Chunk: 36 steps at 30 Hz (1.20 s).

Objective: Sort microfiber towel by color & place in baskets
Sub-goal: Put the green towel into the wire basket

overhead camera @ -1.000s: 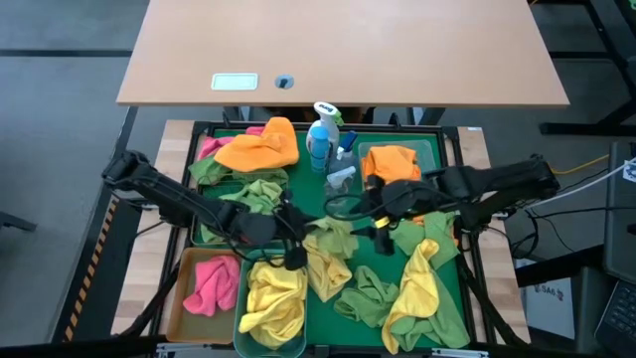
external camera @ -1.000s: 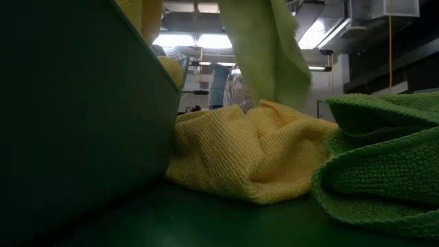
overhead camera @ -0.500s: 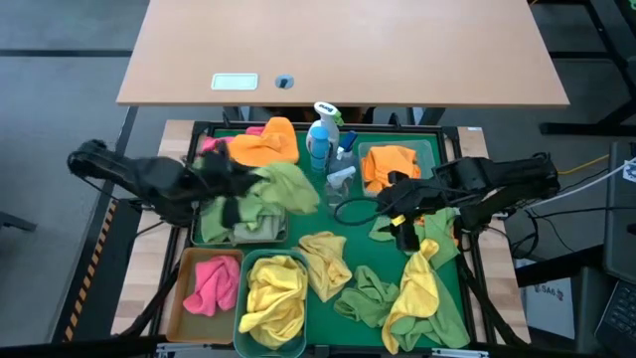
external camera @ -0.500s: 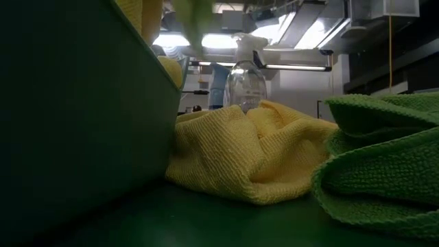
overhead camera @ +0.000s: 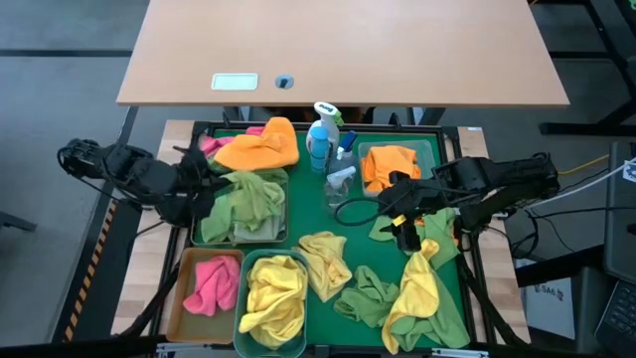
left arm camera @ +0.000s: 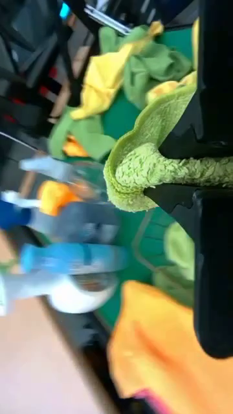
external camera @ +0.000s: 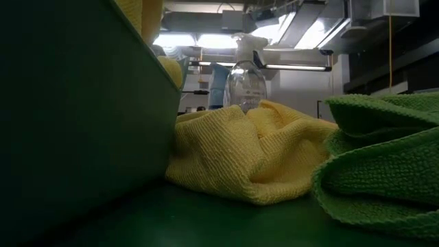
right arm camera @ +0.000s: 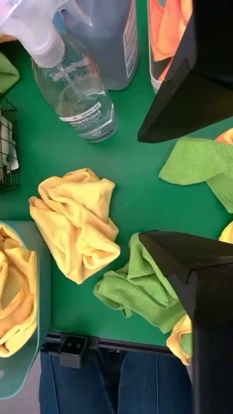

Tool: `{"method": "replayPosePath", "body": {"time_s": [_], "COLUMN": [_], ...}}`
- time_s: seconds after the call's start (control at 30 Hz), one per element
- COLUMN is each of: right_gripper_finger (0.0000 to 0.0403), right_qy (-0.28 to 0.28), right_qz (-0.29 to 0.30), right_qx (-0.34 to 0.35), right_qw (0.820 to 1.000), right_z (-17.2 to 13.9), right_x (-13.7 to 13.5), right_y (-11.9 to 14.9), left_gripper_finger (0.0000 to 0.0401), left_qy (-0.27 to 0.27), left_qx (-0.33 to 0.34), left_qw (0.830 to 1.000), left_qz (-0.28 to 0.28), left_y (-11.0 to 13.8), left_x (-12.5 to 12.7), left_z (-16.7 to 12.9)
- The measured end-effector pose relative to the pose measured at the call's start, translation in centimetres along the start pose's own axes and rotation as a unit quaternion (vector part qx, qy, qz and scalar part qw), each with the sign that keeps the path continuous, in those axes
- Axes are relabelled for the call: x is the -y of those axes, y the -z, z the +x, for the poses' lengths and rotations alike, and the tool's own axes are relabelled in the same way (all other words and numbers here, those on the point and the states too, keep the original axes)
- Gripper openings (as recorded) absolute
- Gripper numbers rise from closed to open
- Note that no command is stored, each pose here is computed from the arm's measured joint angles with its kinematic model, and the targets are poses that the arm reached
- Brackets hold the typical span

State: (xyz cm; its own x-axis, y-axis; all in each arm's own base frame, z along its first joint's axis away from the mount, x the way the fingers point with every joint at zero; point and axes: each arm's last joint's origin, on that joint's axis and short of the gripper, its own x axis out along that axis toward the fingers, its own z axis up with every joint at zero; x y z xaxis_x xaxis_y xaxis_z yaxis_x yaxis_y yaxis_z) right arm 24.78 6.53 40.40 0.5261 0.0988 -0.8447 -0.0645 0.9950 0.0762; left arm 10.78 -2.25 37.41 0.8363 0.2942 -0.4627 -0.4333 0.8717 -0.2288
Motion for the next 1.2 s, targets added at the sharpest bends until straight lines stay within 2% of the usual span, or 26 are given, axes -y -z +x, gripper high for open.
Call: {"method": "replayPosePath", "body": {"time_s": [0.2,0.47,0.63,0.9,1.1,1.2], "right_gripper_finger": [0.0234,0.0234,0.0234,0.0234,0.0234,0.0234], "right_qy": [0.000,-0.014,-0.017,-0.008,0.015,0.045], "right_qz": [0.000,0.000,0.000,-0.001,-0.004,-0.009], "right_qx": [0.000,-0.007,-0.027,-0.088,-0.173,-0.196], "right_qw": [1.000,1.000,0.999,0.996,0.985,0.980], "right_z": [0.0,0.3,1.2,3.9,8.0,10.4], "right_x": [0.0,-0.1,-0.1,0.1,0.7,1.1], "right_y": [0.0,0.1,0.5,2.2,5.3,7.2], "left_gripper_finger": [0.0042,0.0132,0.0175,0.0183,0.0183,0.0183], "left_qy": [-0.033,-0.095,-0.118,-0.093,-0.080,-0.074], "left_qx": [-0.047,-0.121,-0.171,-0.165,-0.139,-0.139], "left_qw": [0.996,0.980,0.969,0.970,0.974,0.978], "left_qz": [-0.065,-0.125,-0.131,-0.149,-0.161,-0.136], "left_y": [0.9,2.4,3.0,2.7,2.2,2.2], "left_x": [-0.3,-1.1,-1.2,-0.2,1.4,2.5], "left_z": [0.3,0.5,0.7,1.4,3.1,4.3]}}
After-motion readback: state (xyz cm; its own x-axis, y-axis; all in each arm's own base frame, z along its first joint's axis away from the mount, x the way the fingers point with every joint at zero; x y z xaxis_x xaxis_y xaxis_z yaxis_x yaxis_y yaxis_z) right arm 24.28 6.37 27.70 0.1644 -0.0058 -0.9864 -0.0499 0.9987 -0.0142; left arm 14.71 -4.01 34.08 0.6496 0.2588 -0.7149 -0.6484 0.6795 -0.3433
